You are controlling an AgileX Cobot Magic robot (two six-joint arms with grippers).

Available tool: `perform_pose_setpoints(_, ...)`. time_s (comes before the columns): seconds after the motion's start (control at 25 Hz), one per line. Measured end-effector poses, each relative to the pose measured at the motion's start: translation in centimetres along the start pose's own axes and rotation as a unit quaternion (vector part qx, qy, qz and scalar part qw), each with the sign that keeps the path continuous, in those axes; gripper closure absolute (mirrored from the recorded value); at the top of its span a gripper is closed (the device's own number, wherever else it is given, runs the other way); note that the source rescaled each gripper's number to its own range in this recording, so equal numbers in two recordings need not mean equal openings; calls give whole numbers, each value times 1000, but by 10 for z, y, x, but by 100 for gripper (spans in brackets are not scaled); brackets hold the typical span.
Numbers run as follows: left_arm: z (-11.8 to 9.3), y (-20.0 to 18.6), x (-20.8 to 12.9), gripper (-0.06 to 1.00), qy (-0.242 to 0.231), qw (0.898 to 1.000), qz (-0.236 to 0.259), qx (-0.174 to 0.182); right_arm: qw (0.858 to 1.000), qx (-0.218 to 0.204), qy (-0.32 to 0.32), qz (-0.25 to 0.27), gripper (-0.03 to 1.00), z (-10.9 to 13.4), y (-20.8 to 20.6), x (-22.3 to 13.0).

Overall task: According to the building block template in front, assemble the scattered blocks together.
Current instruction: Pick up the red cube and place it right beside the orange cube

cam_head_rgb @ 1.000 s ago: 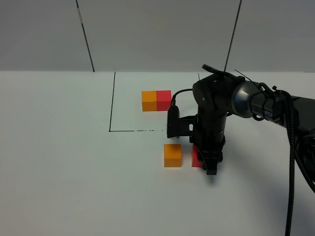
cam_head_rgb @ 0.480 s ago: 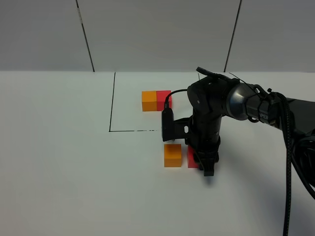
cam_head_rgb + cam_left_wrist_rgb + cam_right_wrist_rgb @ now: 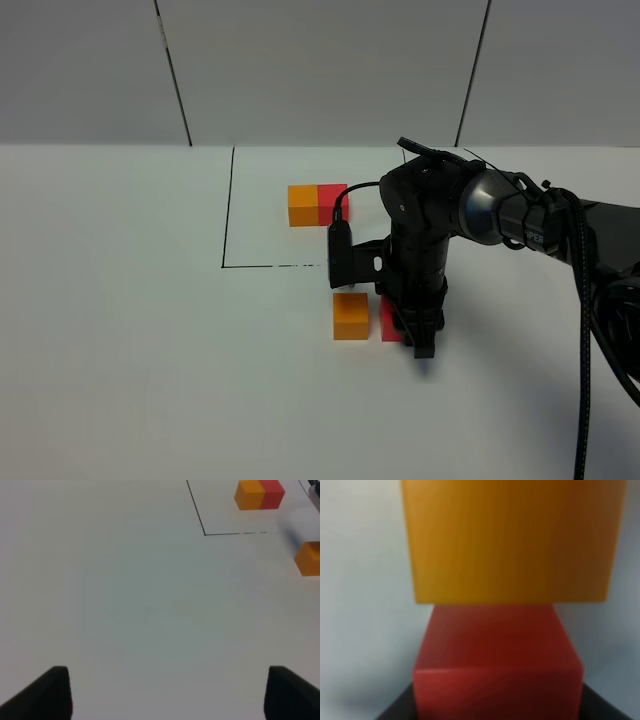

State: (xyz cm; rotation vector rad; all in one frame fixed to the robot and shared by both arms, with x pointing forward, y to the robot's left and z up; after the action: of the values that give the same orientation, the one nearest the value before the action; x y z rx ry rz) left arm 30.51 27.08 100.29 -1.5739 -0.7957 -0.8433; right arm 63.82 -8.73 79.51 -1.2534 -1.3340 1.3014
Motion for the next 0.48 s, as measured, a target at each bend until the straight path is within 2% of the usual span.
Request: perform_pose_setpoints(0.48, 0, 0, 0, 30, 0, 1000, 0, 0, 1000, -10, -1, -6, 97, -4, 0, 2)
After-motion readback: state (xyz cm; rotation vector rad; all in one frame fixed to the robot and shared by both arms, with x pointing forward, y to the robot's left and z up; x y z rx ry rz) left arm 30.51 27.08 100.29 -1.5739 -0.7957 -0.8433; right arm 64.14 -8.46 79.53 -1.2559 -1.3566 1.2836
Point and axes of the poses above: a point on each arm's last joint axis where the gripper is mounted, y pointing out along that axis toward the gripper, z along the wrist's bending axis when the last joint is at zero, x = y × z, the point moved 9 cm from there along y, pointing out along that axis toward the gripper, and after that the axes turned 4 degrees about -y, right-handed, at the moved point
